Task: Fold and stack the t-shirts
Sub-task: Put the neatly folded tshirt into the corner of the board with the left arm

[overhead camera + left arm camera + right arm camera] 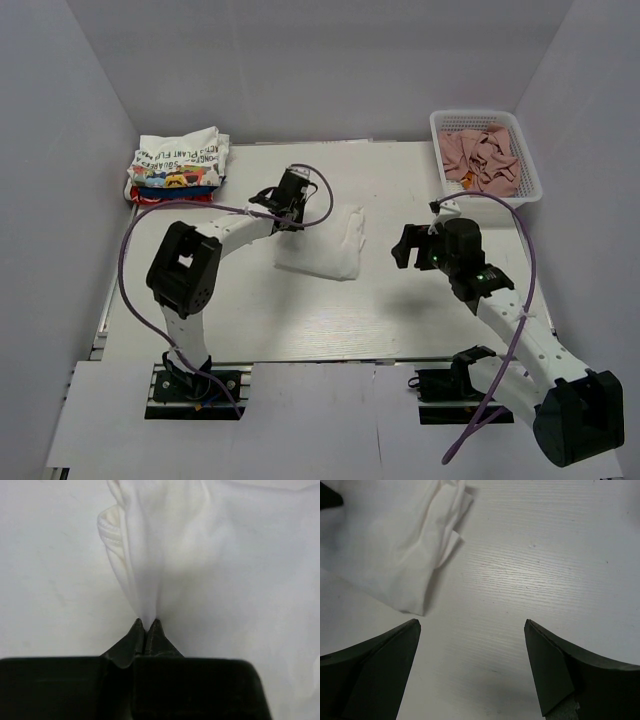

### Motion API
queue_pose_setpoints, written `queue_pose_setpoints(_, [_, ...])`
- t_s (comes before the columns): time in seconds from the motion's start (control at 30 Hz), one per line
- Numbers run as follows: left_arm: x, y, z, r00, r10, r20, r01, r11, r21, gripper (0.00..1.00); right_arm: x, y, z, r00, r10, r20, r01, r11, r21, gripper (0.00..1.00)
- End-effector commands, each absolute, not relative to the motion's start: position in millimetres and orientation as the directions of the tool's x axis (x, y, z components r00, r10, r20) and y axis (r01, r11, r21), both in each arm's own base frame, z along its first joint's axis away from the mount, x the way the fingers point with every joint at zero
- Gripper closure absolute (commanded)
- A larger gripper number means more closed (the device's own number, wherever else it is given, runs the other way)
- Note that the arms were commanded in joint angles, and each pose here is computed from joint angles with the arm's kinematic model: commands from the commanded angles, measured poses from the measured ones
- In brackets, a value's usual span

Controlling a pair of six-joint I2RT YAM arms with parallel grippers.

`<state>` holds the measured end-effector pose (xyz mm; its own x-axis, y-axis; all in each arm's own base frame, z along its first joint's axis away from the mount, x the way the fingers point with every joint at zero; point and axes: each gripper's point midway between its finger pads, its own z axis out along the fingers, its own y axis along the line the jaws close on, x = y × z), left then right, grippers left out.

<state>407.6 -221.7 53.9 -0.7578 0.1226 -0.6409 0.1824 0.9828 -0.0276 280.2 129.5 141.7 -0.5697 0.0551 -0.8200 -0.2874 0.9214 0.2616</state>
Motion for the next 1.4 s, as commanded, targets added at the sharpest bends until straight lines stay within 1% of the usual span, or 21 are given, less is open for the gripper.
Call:
queue_pose_setpoints(0.0, [441.2, -182.3, 137.6, -0.591, 0.246, -0.768, 0.124, 0.969, 0.215, 1.0, 284.2, 121.1, 140.0, -0.547, 0.037, -0.837, -0.273, 0.937, 0.22, 0.1])
queue_pose_setpoints(0.03, [442.9, -173.2, 140.5, -0.585, 0.27, -0.765, 0.1, 0.96, 0.263, 1.0, 283.5, 120.8, 138.7, -0.55, 0.034, -0.835, -0.273, 0.937, 0.218, 0.1])
queue_pose_setpoints(0.1, [453.3, -163.2, 158.1, -0.55, 0.318, -0.772, 0.113, 0.944, 0.309, 1.0, 286.0, 114.9, 135.9, -0.55, 0.034, -0.835, -0.245, 0.949, 0.2, 0.1])
queue_pose_setpoints(0.2, [465.8, -153.7, 183.5, -0.506, 0.353, -0.787, 0.107, 0.931, 0.349, 1.0, 285.0, 116.6, 132.4, -0.556, 0.028, -0.83, -0.252, 0.947, 0.201, 0.1])
queue_pose_setpoints(0.23, [466.1, -151.7, 184.4, -0.499, 0.401, -0.768, 0.133, 0.911, 0.389, 1.0, 285.2, 117.3, 133.0, -0.555, 0.032, -0.831, -0.253, 0.945, 0.205, 0.1])
queue_pose_setpoints(0.3, [476.9, -138.6, 202.0, -0.461, 0.419, -0.782, 0.097, 0.9, 0.425, 1.0, 284.9, 116.1, 131.7, -0.559, 0.03, -0.829, -0.249, 0.947, 0.202, 0.1])
queue_pose_setpoints(0.33, [478.9, -137.4, 210.4, -0.436, 0.458, -0.774, 0.111, 0.882, 0.459, 1.0, 284.9, 116.2, 130.8, -0.559, 0.025, -0.828, -0.251, 0.948, 0.198, 0.1])
queue_pose_setpoints(0.43, [489.4, -116.6, 223.0, -0.419, 0.511, -0.751, 0.093, 0.846, 0.524, 1.0, 284.7, 114.1, 131.6, -0.555, 0.026, -0.831, -0.245, 0.95, 0.193, 0.1])
queue_pose_setpoints(0.57, [505.4, -93.8, 241.0, -0.417, 0.532, -0.737, 0.059, 0.825, 0.562, 1.0, 283.9, 113.9, 132.6, -0.551, 0.029, -0.834, -0.245, 0.95, 0.195, 0.1])
queue_pose_setpoints(0.63, [516.9, -82.8, 256.4, -0.414, 0.514, -0.751, 0.033, 0.833, 0.552, 1.0, 284.6, 114.0, 129.7, -0.552, 0.024, -0.833, -0.247, 0.95, 0.191, 0.1])
queue_pose_setpoints(0.67, [517.7, -79.1, 250.3, -0.442, 0.52, -0.73, 0.055, 0.829, 0.557, 1.0, 285.1, 113.8, 129.5, -0.554, 0.028, -0.832, -0.242, 0.951, 0.193, 0.1])
queue_pose_setpoints(0.7, [521.7, -74.9, 265.3, -0.425, 0.521, -0.74, 0.045, 0.829, 0.557, 1.0, 285.4, 113.5, 128.9, -0.557, 0.024, -0.83, -0.241, 0.952, 0.19, 0.1])
queue_pose_setpoints(0.77, [526.7, -60.2, 268.4, -0.436, 0.533, -0.725, 0.04, 0.816, 0.576, 1.0, 286.3, 114.4, 128.6, -0.559, 0.024, -0.829, -0.244, 0.95, 0.193, 0.1])
queue_pose_setpoints(0.9, [535.6, -45.6, 284.7, -0.416, 0.529, -0.74, 0.028, 0.821, 0.571, 1.0, 286.6, 115.3, 125.0, -0.566, 0.021, -0.824, -0.245, 0.95, 0.193, 0.1])
queue_pose_setpoints(0.93, [537.0, -45.5, 282.5, -0.423, 0.538, -0.729, 0.037, 0.814, 0.579, 1.0, 287.0, 116.0, 124.6, -0.568, 0.02, -0.823, -0.248, 0.949, 0.194, 0.1])
queue_pose_setpoints(1.1, [549.9, -25.0, 306.1, -0.425, 0.515, -0.745, -0.006, 0.821, 0.571, 1.0, 288.3, 116.0, 119.1, -0.585, 0.018, -0.811, -0.24, 0.951, 0.193, 0.1])
queue_pose_setpoints(1.17, [554.1, -20.8, 322.5, -0.409, 0.484, -0.774, -0.041, 0.837, 0.545, 1.0, 288.2, 116.3, 116.0, -0.593, 0.015, -0.805, -0.239, 0.952, 0.193, 0.1])
queue_pose_setpoints(1.2, [556.8, -14.5, 321.6, -0.418, 0.479, -0.772, -0.049, 0.836, 0.546, 1.0, 288.8, 116.5, 116.9, -0.591, 0.015, -0.807, -0.239, 0.951, 0.193, 0.1])
queue_pose_setpoints(1.23, [557.9, -15.1, 336.5, -0.391, 0.464, -0.795, -0.073, 0.846, 0.529, 1.0, 288.9, 115.5, 116.6, -0.592, 0.017, -0.806, -0.236, 0.952, 0.193, 0.1])
queue_pose_setpoints(1.37, [570.9, 5.4, 335.0, -0.4, 0.411, -0.819, -0.112, 0.865, 0.489, 1.0, 289.3, 116.2, 117.5, -0.591, 0.016, -0.807, -0.238, 0.952, 0.193, 0.1])
